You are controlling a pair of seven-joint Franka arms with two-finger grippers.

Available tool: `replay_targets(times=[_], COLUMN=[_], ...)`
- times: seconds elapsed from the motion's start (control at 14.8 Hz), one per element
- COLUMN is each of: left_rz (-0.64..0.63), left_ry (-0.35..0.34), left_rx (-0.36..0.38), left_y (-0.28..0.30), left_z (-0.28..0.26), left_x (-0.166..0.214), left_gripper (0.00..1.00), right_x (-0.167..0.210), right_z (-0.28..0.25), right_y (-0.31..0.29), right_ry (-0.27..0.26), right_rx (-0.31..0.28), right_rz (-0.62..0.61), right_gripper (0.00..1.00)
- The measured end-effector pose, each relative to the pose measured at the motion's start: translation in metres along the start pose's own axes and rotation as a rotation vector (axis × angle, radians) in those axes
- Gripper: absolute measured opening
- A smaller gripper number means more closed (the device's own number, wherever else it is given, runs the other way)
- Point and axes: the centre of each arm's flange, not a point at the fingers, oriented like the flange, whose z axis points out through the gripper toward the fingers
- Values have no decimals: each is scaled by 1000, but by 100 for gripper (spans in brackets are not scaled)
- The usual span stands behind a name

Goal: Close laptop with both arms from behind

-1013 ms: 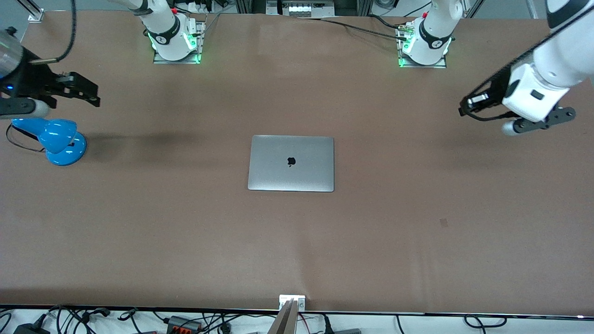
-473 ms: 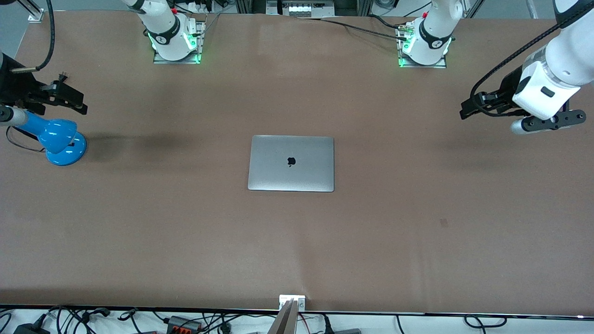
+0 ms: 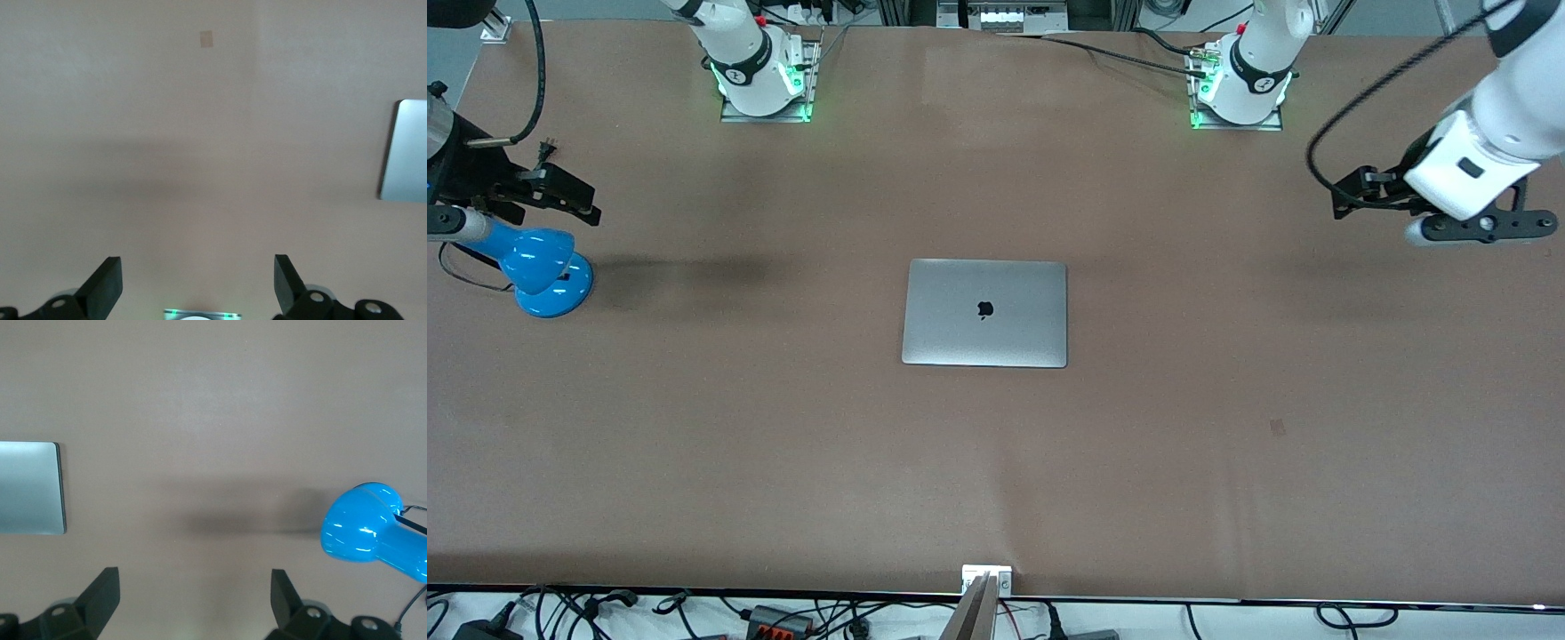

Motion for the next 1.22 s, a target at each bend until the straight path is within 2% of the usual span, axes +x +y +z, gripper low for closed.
replay_targets(times=[0.61,0.88,1.22], left_rz=[-8,-35,-36], left_ry=[16,10,11], left_rx=[11,-40,-44], left_y=[-12,-24,-24], left_z=[-5,-5,-5], left_x=[1,2,2], left_gripper=[100,100,100], right_x=[-3,-3,-3], right_z=[3,4,4], right_y=[0,3,3], right_ry=[-25,-29,-31], right_rx=[-1,0,0], right_rz=[0,5,6], right_gripper=[100,100,100])
